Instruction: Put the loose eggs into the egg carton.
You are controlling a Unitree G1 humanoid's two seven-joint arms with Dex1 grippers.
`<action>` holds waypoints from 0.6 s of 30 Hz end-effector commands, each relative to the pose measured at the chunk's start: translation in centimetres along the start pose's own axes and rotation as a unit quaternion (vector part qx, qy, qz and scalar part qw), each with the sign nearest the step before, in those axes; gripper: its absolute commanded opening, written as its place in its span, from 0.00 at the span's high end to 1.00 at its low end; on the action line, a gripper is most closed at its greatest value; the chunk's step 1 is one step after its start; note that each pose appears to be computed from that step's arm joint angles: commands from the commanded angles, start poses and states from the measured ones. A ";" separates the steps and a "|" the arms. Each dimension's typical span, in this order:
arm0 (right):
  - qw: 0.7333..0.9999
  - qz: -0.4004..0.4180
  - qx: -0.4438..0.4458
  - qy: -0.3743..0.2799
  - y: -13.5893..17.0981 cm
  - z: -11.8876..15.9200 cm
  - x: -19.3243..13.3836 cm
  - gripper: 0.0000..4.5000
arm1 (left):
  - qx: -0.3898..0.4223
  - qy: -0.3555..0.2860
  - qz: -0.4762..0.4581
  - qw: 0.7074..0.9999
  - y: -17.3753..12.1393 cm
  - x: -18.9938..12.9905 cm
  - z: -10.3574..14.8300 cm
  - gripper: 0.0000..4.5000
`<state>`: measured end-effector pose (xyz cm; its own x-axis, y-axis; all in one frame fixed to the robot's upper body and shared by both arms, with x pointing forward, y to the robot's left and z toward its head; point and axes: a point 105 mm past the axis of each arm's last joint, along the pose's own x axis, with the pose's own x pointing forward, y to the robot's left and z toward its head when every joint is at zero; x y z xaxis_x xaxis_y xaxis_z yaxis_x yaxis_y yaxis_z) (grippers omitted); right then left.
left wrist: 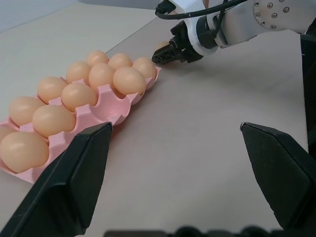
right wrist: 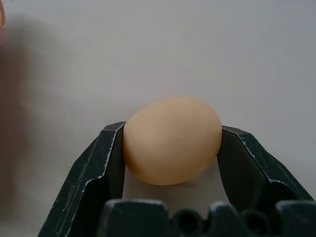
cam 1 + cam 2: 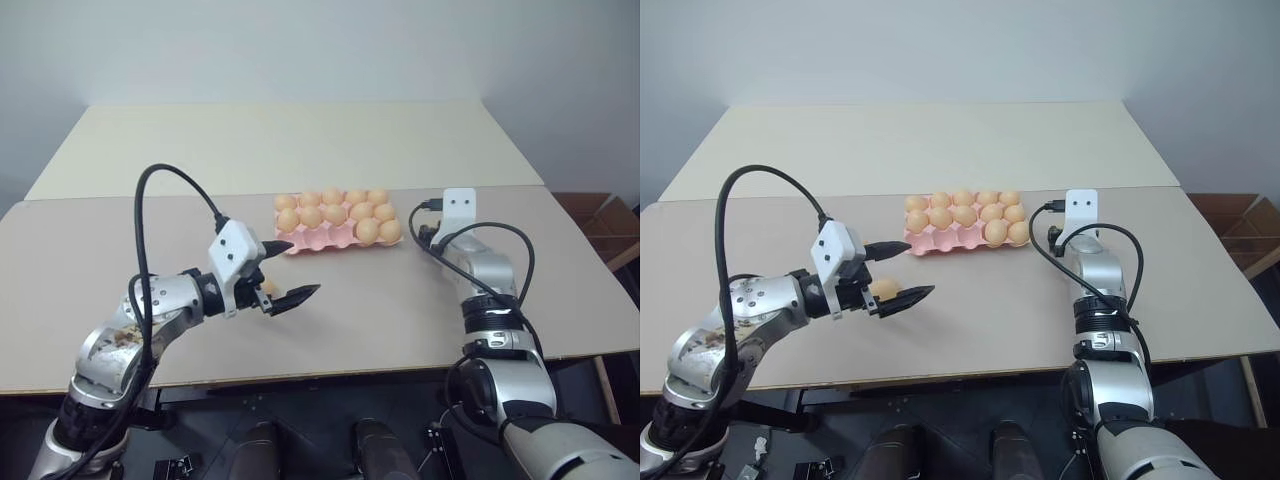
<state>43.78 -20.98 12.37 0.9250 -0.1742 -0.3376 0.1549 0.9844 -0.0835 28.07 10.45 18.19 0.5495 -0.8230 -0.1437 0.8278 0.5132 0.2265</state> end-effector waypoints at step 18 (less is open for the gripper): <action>0.939 0.293 -0.065 -0.170 13.3 5.5 -13.7 0.43 | 0.009 0.042 0.097 0.994 1.2 -4.0 -0.3 0.00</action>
<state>34.68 -5.91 20.21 0.8965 0.4368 -0.0738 -0.4416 0.8944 -0.0705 27.26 14.66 17.75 0.7067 -0.6791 -0.1986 0.7068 0.6649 0.2417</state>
